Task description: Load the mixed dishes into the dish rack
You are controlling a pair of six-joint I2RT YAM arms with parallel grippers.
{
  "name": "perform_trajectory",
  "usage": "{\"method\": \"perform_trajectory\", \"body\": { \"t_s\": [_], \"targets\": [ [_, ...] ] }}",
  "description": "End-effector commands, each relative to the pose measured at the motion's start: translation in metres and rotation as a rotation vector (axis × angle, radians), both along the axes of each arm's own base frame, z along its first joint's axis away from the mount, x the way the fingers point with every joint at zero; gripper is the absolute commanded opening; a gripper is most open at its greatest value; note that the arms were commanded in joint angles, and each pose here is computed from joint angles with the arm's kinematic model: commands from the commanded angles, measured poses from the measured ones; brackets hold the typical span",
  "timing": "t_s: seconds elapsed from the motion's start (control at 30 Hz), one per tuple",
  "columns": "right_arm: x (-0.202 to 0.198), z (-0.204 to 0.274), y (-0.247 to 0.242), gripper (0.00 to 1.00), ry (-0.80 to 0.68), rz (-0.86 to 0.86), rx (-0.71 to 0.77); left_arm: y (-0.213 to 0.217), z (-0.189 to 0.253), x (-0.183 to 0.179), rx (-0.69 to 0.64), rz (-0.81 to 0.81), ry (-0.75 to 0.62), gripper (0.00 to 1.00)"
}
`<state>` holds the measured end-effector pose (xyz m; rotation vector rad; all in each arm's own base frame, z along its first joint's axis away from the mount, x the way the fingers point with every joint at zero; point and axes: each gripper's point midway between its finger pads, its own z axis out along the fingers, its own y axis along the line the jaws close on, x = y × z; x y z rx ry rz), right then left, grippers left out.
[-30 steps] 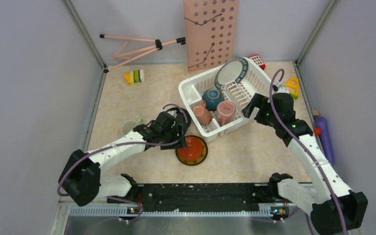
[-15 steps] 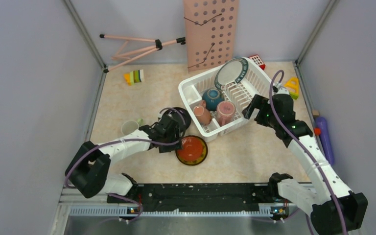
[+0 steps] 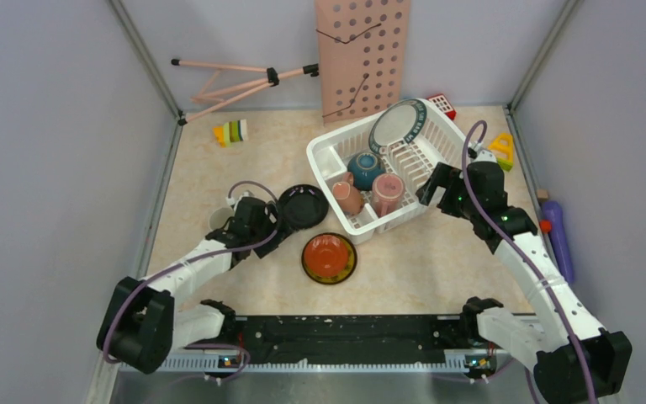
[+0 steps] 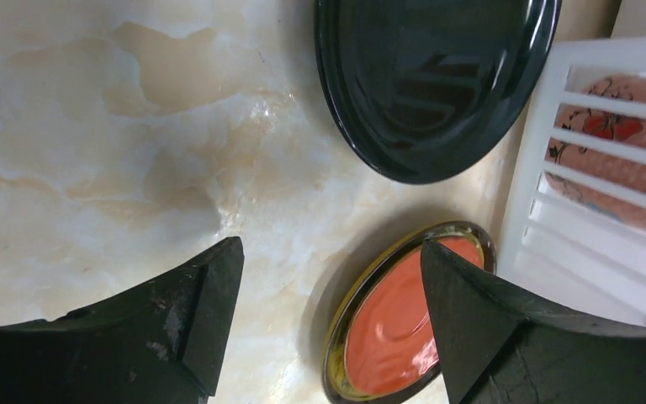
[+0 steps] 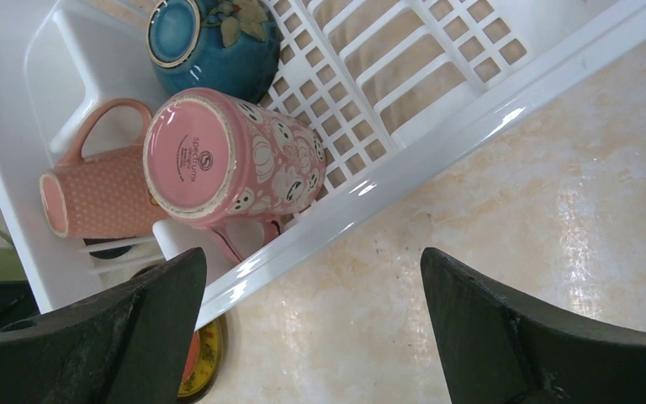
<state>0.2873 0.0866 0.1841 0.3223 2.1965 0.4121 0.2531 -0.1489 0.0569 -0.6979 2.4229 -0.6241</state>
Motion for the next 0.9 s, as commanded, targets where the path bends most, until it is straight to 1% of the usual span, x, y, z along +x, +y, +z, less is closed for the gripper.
{"method": "perform_trajectory", "body": {
  "t_s": [0.0, 0.13, 0.23, 0.3, 0.43, 0.53, 0.63, 0.67, 0.73, 0.77, 0.8, 0.87],
  "targets": [
    [0.006, 0.011, -0.001, 0.96, -0.043, -0.001, -0.005, -0.007, 0.002, 0.026, -0.096, 0.098, -0.050, 0.82],
    [0.006, 0.012, -0.003, 0.96, -0.042, -0.009, -0.012, 0.002, -0.008, 0.041, -0.114, 0.199, -0.070, 0.80],
    [0.005, 0.014, -0.005, 0.96, -0.044, -0.016, -0.016, 0.014, -0.022, 0.044, -0.091, 0.292, -0.049, 0.80],
    [0.004, 0.015, -0.005, 0.96, -0.044, -0.015, -0.014, 0.019, -0.033, 0.046, -0.105, 0.335, -0.047, 0.79],
    [0.003, 0.017, -0.004, 0.96, -0.043, -0.013, -0.010, 0.022, -0.048, 0.050, -0.154, 0.382, -0.030, 0.75],
    [0.002, 0.020, -0.005, 0.96, -0.051, -0.017, -0.009, 0.024, -0.056, 0.052, -0.174, 0.416, -0.024, 0.68],
    [0.002, 0.021, -0.004, 0.96, -0.057, -0.015, 0.000, 0.025, -0.061, 0.056, -0.198, 0.445, -0.035, 0.53],
    [0.002, 0.022, -0.003, 0.96, -0.060, -0.014, 0.003, 0.026, -0.061, 0.058, -0.203, 0.449, -0.041, 0.45],
    [0.002, 0.024, -0.002, 0.96, -0.061, -0.011, 0.009, 0.027, -0.060, 0.062, -0.201, 0.447, -0.054, 0.20],
    [0.002, 0.025, -0.002, 0.96, -0.063, -0.011, 0.011, 0.028, -0.057, 0.063, -0.194, 0.448, -0.061, 0.03],
    [0.002, 0.026, -0.002, 0.96, -0.064, -0.010, 0.010, 0.031, -0.056, 0.063, -0.176, 0.453, -0.061, 0.00],
    [0.002, 0.029, -0.002, 0.96, -0.068, -0.011, 0.011, 0.037, -0.048, 0.063, -0.134, 0.450, -0.075, 0.00]
  ]
}}
